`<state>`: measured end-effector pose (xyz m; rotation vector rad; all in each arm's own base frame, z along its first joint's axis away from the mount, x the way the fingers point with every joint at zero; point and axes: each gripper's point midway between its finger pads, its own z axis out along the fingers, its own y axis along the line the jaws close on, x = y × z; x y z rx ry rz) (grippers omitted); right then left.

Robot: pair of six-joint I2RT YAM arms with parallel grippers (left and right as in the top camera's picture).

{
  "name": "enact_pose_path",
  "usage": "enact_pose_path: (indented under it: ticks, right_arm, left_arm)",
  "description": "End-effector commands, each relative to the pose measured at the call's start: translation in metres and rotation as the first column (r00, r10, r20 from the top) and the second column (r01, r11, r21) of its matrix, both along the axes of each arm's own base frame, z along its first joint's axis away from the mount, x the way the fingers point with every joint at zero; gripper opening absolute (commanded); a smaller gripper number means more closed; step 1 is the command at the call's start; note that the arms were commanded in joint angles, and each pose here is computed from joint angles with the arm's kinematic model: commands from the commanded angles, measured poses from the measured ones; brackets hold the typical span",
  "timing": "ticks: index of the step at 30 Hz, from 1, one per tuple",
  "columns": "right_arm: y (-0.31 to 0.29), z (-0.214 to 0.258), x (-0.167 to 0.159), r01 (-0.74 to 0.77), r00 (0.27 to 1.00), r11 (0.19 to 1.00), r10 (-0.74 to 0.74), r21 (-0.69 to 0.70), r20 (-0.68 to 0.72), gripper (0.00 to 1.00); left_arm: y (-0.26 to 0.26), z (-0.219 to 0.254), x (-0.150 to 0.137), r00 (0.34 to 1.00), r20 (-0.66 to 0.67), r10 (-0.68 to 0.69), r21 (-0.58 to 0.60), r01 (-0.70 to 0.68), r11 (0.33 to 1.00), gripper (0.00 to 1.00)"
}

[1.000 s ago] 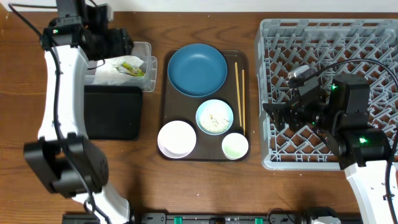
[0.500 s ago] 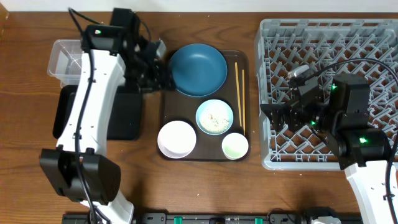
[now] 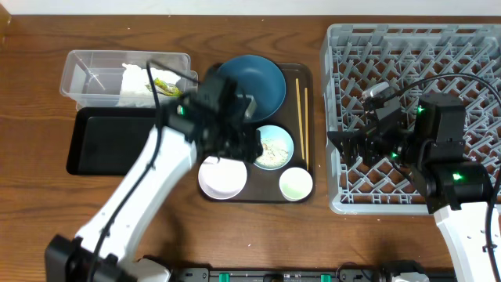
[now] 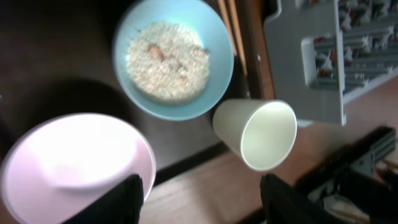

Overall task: Sort waste into correct bins and load items into the dishwasher rack
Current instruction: 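Move the left gripper to the white cup and grasp it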

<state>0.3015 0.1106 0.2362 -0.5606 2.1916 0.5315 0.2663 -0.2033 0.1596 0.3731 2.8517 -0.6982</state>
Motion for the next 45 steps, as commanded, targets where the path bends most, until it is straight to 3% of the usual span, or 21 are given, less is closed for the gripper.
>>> enact_pose_path:
  ticks: [1,7,17,45]
  right_arm:
    - [0.001,0.008,0.001,0.001,1.000,1.000,-0.001,0.021,0.008,0.99]
    - [0.001,0.007,0.001,0.001,1.000,1.000,-0.001,0.022,0.004,0.99]
    - [0.001,0.005,-0.001,0.013,1.000,0.999,-0.012,0.031,-0.016,0.99]
    - [0.001,0.005,-0.001,0.013,1.000,0.999,-0.012,0.030,-0.017,0.99]
  left_arm:
    - [-0.010,-0.018,-0.014,0.998,-0.031,0.055,0.006,-0.054,0.999,0.63]
    - [-0.029,-0.042,-0.014,1.000,-0.009,0.030,0.086,-0.030,0.996,0.64]
    - [-0.048,-0.092,-0.030,0.990,-0.139,-0.018,0.151,0.039,0.988,0.61]
    - [-0.068,-0.060,-0.016,0.996,-0.019,-0.085,0.105,0.086,0.991,0.60]
